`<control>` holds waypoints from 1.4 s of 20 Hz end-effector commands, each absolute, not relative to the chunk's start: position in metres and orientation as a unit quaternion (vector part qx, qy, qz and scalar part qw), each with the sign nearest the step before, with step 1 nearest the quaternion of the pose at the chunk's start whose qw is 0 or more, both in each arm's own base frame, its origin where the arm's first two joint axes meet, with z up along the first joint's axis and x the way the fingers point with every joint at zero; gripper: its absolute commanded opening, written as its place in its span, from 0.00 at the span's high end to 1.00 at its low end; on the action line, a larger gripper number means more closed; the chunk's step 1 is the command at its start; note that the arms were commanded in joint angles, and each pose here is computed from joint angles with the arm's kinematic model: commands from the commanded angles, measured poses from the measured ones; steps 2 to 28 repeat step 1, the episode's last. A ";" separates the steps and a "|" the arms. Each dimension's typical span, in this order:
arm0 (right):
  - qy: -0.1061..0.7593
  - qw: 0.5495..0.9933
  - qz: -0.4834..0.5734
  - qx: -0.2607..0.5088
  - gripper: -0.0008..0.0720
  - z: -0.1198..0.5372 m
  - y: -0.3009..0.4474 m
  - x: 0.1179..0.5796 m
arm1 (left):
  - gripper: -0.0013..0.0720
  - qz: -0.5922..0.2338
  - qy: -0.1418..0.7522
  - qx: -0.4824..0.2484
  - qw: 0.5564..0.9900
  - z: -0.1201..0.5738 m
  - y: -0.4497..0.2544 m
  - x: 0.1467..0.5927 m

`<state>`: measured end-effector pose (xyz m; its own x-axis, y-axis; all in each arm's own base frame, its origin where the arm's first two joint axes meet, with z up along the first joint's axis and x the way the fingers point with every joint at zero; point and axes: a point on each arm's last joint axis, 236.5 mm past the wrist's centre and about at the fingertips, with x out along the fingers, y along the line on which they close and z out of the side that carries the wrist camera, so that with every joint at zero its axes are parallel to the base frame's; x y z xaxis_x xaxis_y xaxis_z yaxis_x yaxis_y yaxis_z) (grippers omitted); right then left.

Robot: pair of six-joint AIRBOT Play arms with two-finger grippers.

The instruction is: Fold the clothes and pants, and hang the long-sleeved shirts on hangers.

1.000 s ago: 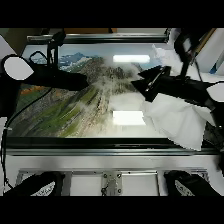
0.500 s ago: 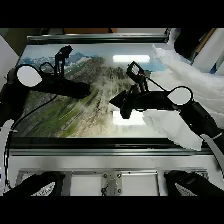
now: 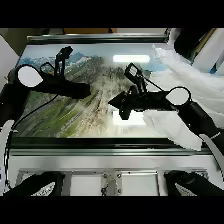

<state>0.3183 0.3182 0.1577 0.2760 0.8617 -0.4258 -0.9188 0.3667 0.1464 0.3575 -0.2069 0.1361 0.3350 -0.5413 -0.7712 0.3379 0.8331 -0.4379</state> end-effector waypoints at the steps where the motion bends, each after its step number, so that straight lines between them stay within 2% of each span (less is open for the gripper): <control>1: 0.223 0.796 0.559 -0.064 0.97 0.157 0.318 0.318 | 0.96 -0.272 0.508 -0.099 0.811 0.136 -0.207 0.357; 28: 0.223 0.796 0.559 -0.064 0.97 0.157 0.318 0.318 | 0.96 -0.272 0.508 -0.099 0.811 0.136 -0.207 0.357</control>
